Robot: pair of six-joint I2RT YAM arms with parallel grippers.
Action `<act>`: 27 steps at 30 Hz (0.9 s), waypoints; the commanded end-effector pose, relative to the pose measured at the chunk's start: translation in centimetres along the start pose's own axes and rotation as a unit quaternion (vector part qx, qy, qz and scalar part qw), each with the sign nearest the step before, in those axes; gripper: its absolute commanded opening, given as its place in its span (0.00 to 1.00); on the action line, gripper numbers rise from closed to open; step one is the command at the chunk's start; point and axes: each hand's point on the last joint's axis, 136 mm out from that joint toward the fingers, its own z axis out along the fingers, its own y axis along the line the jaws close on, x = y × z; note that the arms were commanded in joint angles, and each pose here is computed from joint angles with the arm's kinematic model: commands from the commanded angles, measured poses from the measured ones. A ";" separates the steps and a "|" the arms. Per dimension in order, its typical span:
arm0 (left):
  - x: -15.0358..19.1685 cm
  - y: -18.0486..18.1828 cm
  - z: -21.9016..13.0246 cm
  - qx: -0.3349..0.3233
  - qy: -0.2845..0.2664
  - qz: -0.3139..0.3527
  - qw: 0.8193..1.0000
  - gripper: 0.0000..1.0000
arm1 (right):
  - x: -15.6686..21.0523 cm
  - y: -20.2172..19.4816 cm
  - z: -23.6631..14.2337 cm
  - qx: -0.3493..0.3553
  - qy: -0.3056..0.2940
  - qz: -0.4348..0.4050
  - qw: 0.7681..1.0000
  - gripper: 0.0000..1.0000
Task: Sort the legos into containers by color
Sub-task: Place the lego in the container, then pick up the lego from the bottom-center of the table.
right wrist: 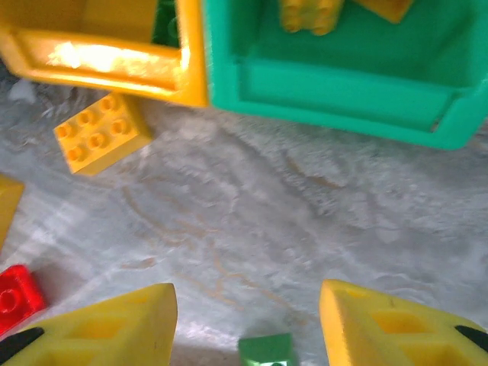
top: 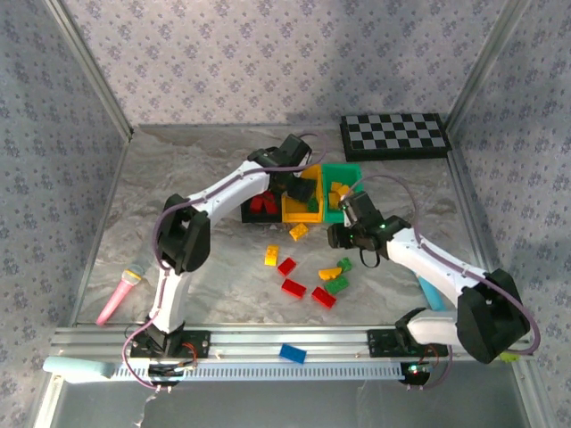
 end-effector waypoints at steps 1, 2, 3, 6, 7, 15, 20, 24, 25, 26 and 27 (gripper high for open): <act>-0.6 -0.3 -3.5 0.014 -0.040 -0.015 0.999 0.75 | 1.5 1.8 1.1 -0.027 0.032 -0.002 0.999 0.54; -0.8 -0.3 -3.9 0.018 -0.054 -0.019 0.998 0.75 | 1.7 2.2 1.3 -0.032 0.038 -0.009 0.999 0.54; -0.5 -0.2 -4.3 0.020 -0.060 -0.024 0.998 0.75 | 2.1 2.7 1.4 -0.037 0.046 -0.019 0.998 0.54; 0.6 0.2 -5.0 0.019 -0.069 -0.035 0.997 0.76 | 3.7 3.6 1.3 -0.045 0.072 -0.046 0.995 0.56; 1.1 0.4 -5.2 0.017 -0.069 -0.038 0.997 0.76 | 4.6 3.7 1.3 -0.045 0.083 -0.055 0.994 0.56; 3.6 1.2 -4.8 0.010 -0.060 -0.054 0.997 0.76 | 8.4 3.8 1.4 -0.036 0.139 -0.105 0.984 0.60; 4.3 1.2 -4.4 0.010 -0.057 -0.056 0.997 0.76 | 9.3 3.7 1.8 -0.008 0.156 -0.132 0.979 0.63; 4.5 1.1 -4.3 0.013 -0.057 -0.057 0.997 0.76 | 10.4 3.5 1.5 0.000 0.179 -0.143 0.974 0.65; 4.6 1.1 -4.1 0.016 -0.057 -0.059 0.996 0.76 | 10.4 3.6 1.5 0.000 0.179 -0.144 0.973 0.67; 4.6 1.0 -4.0 0.020 -0.057 -0.060 0.996 0.76 | 10.6 3.6 1.5 0.000 0.181 -0.147 0.972 0.67; 4.7 0.9 -3.8 0.024 -0.056 -0.062 0.996 0.76 | 10.7 3.6 1.5 0.001 0.184 -0.147 0.972 0.67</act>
